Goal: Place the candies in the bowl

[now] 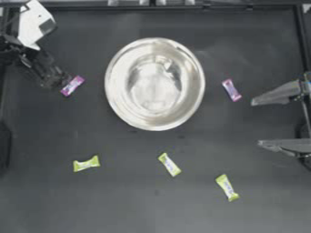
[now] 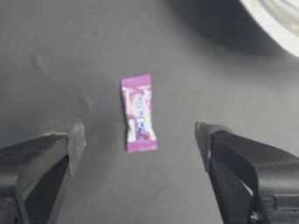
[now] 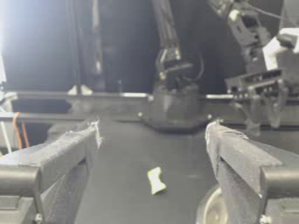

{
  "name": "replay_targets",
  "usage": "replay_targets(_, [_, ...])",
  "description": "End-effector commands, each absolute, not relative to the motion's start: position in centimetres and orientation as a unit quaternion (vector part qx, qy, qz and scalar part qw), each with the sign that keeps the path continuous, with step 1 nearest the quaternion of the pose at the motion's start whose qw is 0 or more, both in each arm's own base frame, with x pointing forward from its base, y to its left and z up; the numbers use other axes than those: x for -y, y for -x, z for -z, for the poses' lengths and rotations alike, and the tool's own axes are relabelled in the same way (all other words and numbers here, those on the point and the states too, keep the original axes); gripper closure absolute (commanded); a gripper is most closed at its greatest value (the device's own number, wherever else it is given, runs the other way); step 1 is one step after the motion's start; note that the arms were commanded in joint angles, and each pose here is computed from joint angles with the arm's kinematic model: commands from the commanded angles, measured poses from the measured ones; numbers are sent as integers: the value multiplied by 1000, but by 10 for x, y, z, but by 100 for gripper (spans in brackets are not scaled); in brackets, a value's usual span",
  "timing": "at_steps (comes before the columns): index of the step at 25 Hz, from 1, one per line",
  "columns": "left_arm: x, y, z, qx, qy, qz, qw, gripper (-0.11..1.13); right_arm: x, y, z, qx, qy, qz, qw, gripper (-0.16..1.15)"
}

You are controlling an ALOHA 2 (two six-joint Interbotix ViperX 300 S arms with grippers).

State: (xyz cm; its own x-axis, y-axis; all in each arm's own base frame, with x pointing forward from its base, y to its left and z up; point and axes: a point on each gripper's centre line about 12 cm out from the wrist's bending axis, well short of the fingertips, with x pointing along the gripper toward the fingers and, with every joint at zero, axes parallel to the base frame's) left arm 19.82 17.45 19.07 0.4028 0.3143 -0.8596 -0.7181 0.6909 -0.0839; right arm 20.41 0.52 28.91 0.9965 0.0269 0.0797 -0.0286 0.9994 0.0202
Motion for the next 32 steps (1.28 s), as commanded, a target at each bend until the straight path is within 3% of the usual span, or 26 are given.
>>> replay_targets(1, [-178,-203,-183,-456,231,-318,799,-1,-5,-206,-291,41,-11,-14,999,-2])
replay_targets(7, [-184,-208,-163,-485,231,-311,784,-1,-5,-206,-291,41,-14,-14,999,-2])
replay_targets(16, [-183,-220,-158,-480,209,-300,797,-1,-5,-206,-291,41,-15,-14,999,-2])
replay_targets(32, [-189,-228,-133,-510,210,-293,781,-1,-5,-206,-290,44,-20,-13,999,-2])
